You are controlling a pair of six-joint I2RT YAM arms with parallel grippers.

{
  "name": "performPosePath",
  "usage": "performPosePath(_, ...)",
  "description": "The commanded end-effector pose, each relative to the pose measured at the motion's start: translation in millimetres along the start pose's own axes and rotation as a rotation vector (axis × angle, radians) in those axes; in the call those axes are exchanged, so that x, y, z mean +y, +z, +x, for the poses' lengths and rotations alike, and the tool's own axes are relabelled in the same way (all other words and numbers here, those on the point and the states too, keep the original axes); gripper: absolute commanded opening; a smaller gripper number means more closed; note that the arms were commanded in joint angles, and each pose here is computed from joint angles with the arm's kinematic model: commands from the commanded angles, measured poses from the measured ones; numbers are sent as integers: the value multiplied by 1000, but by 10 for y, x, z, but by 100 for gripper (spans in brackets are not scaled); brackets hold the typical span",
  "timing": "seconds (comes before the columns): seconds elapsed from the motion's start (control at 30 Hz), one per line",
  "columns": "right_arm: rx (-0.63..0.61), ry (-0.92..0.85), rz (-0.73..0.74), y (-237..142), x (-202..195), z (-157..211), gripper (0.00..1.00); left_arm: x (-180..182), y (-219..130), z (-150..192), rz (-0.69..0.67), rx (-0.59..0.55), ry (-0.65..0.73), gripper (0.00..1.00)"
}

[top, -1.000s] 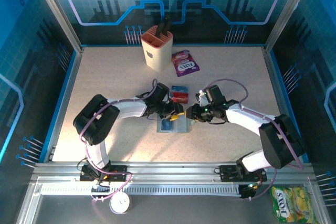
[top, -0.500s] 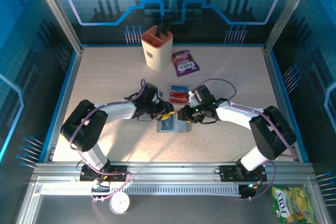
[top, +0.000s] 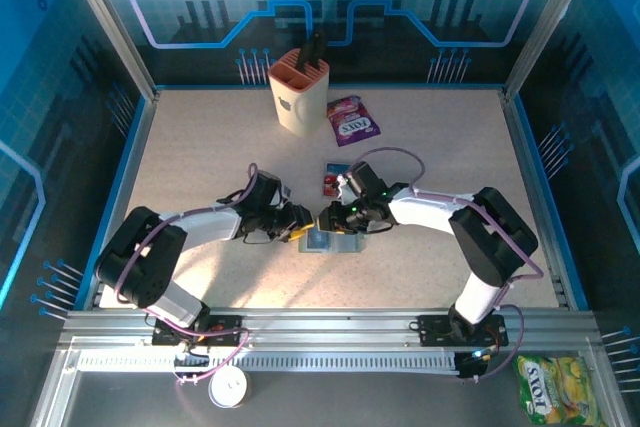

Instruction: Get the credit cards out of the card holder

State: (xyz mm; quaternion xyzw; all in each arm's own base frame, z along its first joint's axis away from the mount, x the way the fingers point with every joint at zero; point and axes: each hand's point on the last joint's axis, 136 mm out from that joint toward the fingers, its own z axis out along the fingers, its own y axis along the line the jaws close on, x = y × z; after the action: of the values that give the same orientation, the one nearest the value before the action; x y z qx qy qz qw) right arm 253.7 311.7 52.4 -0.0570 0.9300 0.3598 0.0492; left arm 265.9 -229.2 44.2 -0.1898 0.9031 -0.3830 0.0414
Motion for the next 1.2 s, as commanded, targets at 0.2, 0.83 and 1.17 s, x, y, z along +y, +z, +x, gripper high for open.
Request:
performPosePath(0.2, -2, 12, 6, 105, 74, -24, 35, 90, -2, -7, -23, 7, 26, 24)
performPosePath(0.83, 14, 36, 37, 154, -12, -3, 35, 268, 134, 35, -72, 56, -5, 12)
performPosePath(1.17, 14, 51, 65, 143, -96, 16, 36, 326, 126, 56, -90, 57, -15, 12)
